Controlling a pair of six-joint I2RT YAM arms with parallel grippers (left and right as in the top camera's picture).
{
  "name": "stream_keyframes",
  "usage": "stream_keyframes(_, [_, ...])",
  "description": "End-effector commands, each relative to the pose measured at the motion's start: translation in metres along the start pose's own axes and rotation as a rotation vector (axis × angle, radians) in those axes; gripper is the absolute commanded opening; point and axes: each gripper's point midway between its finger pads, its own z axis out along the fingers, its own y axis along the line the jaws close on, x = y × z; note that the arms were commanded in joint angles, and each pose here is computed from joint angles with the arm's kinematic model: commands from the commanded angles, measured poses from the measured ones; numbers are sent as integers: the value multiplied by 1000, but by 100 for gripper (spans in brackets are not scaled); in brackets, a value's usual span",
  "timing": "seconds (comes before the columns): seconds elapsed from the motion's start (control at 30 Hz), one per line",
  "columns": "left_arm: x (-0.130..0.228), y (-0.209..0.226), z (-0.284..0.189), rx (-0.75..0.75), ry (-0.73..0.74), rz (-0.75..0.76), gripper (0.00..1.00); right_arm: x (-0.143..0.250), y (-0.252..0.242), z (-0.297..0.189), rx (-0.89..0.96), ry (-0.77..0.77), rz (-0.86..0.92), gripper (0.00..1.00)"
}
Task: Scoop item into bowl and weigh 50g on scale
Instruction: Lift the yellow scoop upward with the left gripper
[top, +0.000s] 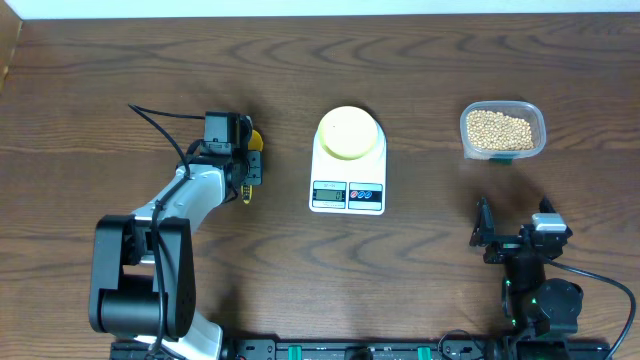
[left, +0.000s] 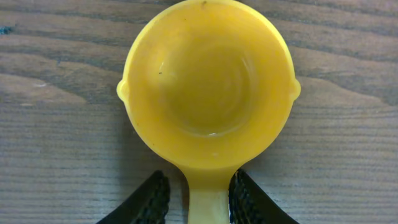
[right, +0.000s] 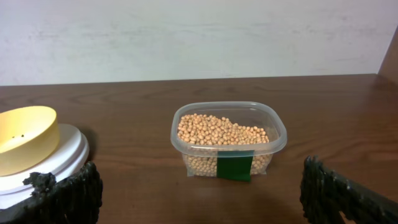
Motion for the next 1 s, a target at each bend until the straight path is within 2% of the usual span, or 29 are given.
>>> stream_keyframes(0.0, [6,4,2,-17,13,-1,24,1,0,0,1,4,14,99])
stream_keyframes(0.43, [6,4,2,-18,13,-1,22,1,0,0,1,4,14,99])
stream_keyframes(0.63, [4,4,2,-17,5,-1,8,1,0,0,1,4,14,99])
stream_keyframes(0.97, [-22,3,-18,-7,-96,-82,8,1,0,0,1,4,14,99])
